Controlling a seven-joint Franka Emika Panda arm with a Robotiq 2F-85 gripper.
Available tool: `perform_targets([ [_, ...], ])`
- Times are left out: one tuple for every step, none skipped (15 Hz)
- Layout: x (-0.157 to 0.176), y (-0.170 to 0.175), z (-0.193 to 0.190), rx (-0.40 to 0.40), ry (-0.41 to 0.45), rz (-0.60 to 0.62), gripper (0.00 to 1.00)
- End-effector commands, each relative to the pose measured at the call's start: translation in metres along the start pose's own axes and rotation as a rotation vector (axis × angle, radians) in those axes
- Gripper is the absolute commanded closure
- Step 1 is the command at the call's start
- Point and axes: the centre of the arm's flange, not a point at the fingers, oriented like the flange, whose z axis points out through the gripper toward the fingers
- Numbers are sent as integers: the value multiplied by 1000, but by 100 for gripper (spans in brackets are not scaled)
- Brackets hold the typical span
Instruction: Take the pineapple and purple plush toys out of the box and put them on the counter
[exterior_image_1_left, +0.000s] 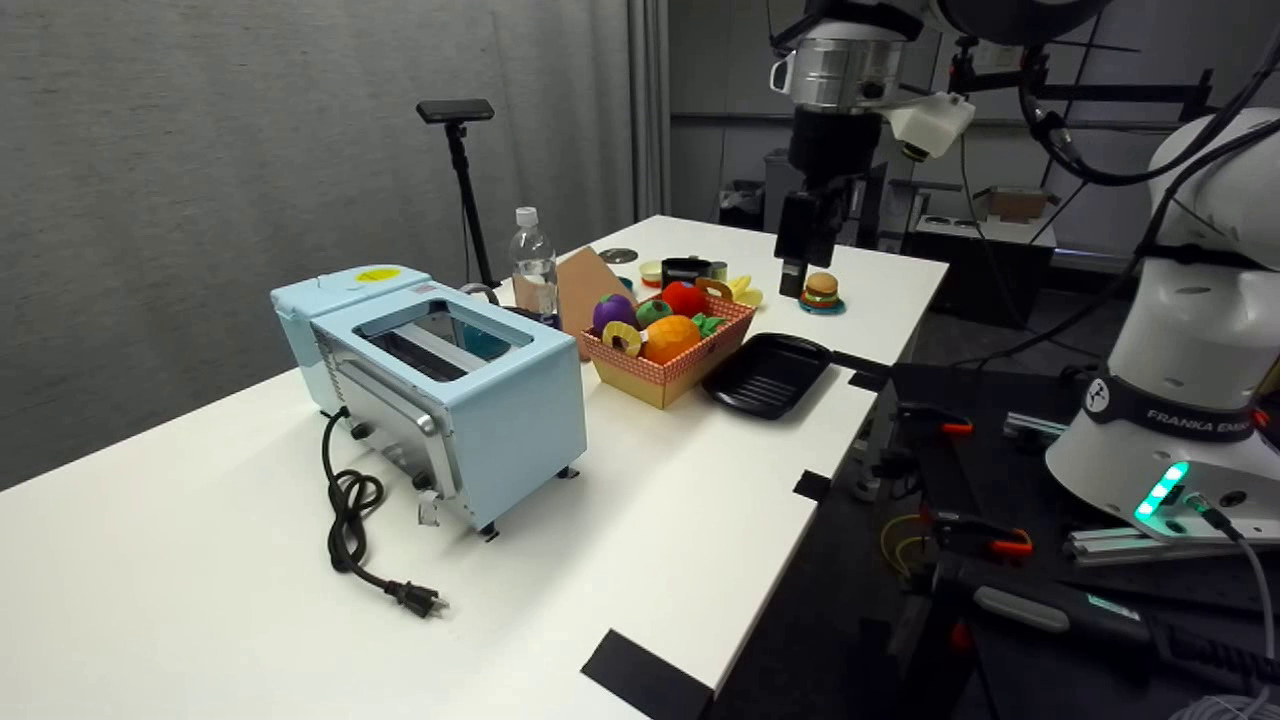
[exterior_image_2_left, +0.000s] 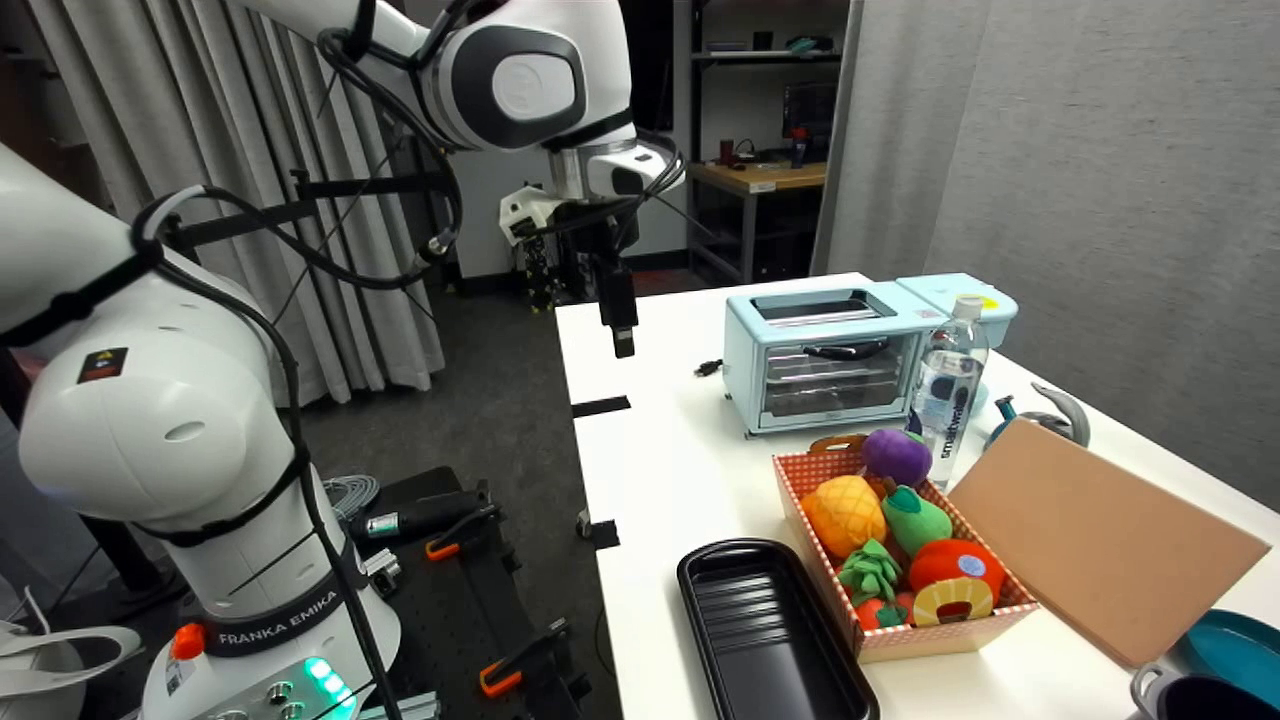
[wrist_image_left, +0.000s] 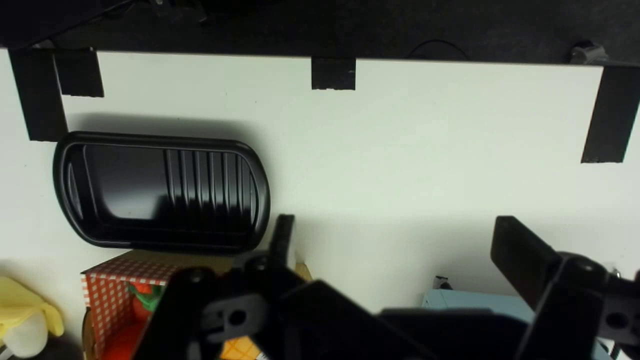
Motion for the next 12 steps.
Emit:
perform_targets([
  [28, 11, 3, -7, 31, 69, 0],
  [33, 15, 5, -8, 36, 84, 0],
  [39, 19, 6, -3, 41, 95, 0],
  [45, 22, 7, -2, 47, 104, 0],
  [52, 27, 9, -1, 55, 115, 0],
  [58, 31, 10, 3, 64, 127, 0],
  [65, 36, 11, 7, 75, 139, 0],
  [71, 41, 12, 10, 85, 152, 0],
  [79, 47, 14, 13, 92, 168, 0],
  [86, 52, 15, 17, 99, 182, 0],
  [94, 56, 17, 19, 105, 198, 0],
  [100, 61, 18, 21, 108, 211, 0],
])
